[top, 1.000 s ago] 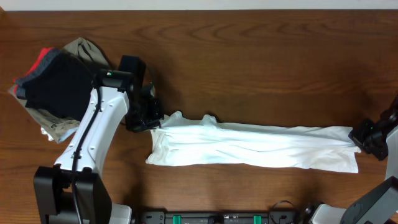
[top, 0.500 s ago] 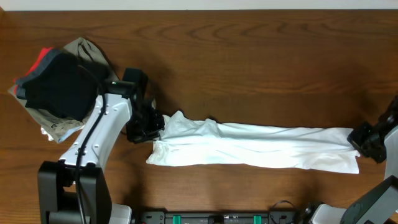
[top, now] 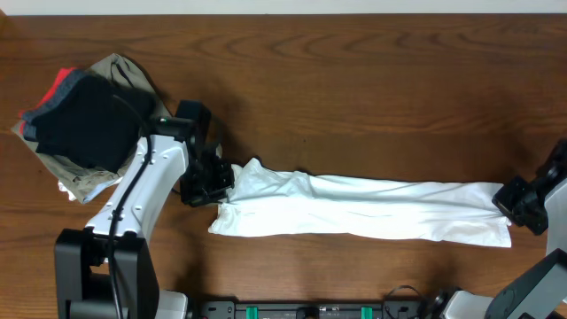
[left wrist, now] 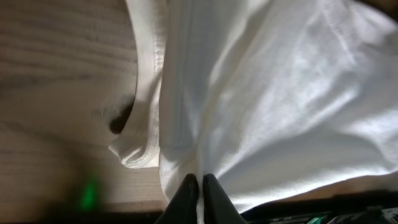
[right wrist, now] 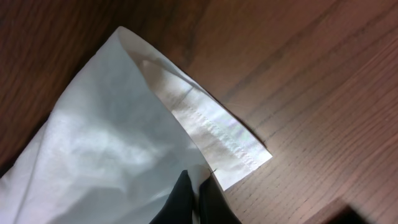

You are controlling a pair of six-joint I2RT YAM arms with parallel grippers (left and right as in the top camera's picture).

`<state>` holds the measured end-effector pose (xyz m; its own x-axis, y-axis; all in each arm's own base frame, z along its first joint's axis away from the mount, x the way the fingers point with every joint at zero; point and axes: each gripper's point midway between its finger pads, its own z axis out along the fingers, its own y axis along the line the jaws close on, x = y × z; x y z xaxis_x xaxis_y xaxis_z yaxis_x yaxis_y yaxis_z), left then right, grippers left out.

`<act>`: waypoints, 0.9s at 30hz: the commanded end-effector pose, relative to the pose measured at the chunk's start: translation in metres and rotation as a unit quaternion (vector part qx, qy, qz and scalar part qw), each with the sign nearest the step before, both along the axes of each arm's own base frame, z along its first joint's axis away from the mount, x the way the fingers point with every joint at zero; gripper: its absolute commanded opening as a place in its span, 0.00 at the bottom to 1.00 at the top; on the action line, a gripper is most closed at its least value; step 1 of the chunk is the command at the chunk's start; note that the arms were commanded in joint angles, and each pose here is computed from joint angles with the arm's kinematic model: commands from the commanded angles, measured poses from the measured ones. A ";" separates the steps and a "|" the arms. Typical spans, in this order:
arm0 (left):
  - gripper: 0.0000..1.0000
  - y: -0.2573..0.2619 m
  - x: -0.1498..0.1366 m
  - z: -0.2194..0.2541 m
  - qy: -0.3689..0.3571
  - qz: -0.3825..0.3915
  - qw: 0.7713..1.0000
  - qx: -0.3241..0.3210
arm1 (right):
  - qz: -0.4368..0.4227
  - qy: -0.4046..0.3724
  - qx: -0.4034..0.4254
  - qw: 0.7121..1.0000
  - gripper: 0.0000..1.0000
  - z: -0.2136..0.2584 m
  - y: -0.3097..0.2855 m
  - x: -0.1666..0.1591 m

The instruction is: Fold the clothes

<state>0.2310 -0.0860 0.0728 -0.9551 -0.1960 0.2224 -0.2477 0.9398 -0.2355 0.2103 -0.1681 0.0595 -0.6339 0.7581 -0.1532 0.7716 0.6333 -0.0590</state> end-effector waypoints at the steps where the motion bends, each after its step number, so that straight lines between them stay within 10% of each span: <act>1: 0.07 0.005 -0.013 -0.009 0.022 0.002 1.000 0.008 | -0.012 0.000 -0.017 1.000 0.01 0.003 -0.005 -0.003; 27: 0.07 0.002 -0.023 -0.013 0.039 0.005 0.999 -0.001 | -0.013 -0.066 -0.047 0.997 0.06 -0.016 -0.026 0.034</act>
<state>0.2109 -0.0838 0.0597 -0.9385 -0.1979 0.2829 -0.2629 0.9407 -0.2143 0.2496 -0.1951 0.0559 -0.5840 0.7352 -0.3441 0.7824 0.6228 0.0028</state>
